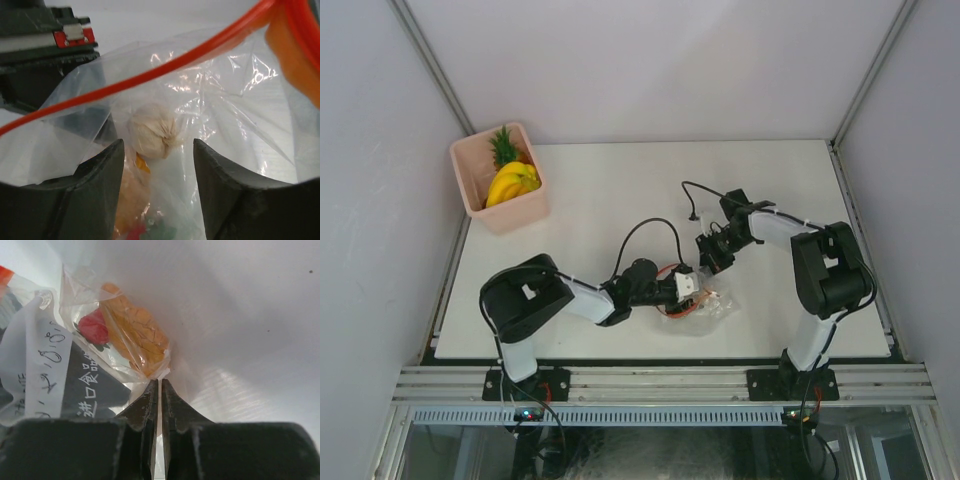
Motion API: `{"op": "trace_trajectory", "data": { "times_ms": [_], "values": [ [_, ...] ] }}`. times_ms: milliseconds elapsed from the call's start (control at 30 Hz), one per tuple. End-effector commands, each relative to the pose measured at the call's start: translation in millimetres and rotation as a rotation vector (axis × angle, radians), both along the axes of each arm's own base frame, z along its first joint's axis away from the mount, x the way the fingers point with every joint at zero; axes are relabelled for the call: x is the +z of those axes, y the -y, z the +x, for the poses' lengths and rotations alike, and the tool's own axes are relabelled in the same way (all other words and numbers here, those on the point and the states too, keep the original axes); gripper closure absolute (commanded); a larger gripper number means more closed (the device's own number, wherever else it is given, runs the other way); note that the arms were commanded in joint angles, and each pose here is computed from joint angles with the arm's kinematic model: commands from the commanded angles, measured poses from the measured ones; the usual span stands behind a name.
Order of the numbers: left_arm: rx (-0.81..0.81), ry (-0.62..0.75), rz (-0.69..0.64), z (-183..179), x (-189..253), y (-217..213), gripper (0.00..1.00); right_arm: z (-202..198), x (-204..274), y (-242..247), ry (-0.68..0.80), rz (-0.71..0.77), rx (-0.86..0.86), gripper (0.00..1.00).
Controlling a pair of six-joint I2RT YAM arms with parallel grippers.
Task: Open the zip-top bag and remove the fake food
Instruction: Pick up the fake vegetable from the zipper food storage bag.
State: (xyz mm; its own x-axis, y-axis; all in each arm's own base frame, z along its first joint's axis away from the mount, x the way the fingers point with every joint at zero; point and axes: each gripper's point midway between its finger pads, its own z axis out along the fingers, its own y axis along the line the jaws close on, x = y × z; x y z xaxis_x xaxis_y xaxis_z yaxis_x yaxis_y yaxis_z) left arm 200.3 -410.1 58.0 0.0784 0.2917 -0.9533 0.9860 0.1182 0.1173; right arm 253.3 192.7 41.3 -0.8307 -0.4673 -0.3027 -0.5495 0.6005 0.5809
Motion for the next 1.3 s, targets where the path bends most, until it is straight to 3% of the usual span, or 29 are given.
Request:
{"op": "trace_trajectory", "data": {
  "times_ms": [0,200,633,767,867,967,1100,1267],
  "values": [
    [0.078,0.097,-0.022,20.0,14.8,18.7,0.37,0.2,5.2,-14.7,-0.004,0.031,0.027,0.96],
    [0.049,0.112,-0.042,15.3,17.2,32.0,0.36,-2.4,-2.3,-15.9,-0.030,0.020,0.029,0.96],
    [0.192,0.271,0.204,32.7,-28.8,33.2,0.27,-4.2,-4.6,-18.4,-0.058,0.033,0.025,0.96],
    [0.232,0.263,0.215,37.9,-34.0,33.4,0.28,-4.1,-5.2,-18.2,-0.060,0.032,0.024,0.96],
    [0.241,0.245,0.197,37.9,-29.9,34.9,0.36,-2.6,-4.8,-17.2,-0.057,0.031,0.023,0.97],
    [0.257,0.223,0.158,35.9,-14.2,33.4,0.59,2.2,-1.6,-12.6,-0.045,0.032,0.007,0.97],
    [0.297,0.188,0.111,33.1,6.2,21.9,0.72,16.1,6.5,3.2,0.004,0.021,-0.024,0.96],
    [0.317,0.099,0.047,24.1,23.5,2.1,0.75,40.0,39.2,28.9,0.112,0.075,-0.095,0.93]
  ]
}}
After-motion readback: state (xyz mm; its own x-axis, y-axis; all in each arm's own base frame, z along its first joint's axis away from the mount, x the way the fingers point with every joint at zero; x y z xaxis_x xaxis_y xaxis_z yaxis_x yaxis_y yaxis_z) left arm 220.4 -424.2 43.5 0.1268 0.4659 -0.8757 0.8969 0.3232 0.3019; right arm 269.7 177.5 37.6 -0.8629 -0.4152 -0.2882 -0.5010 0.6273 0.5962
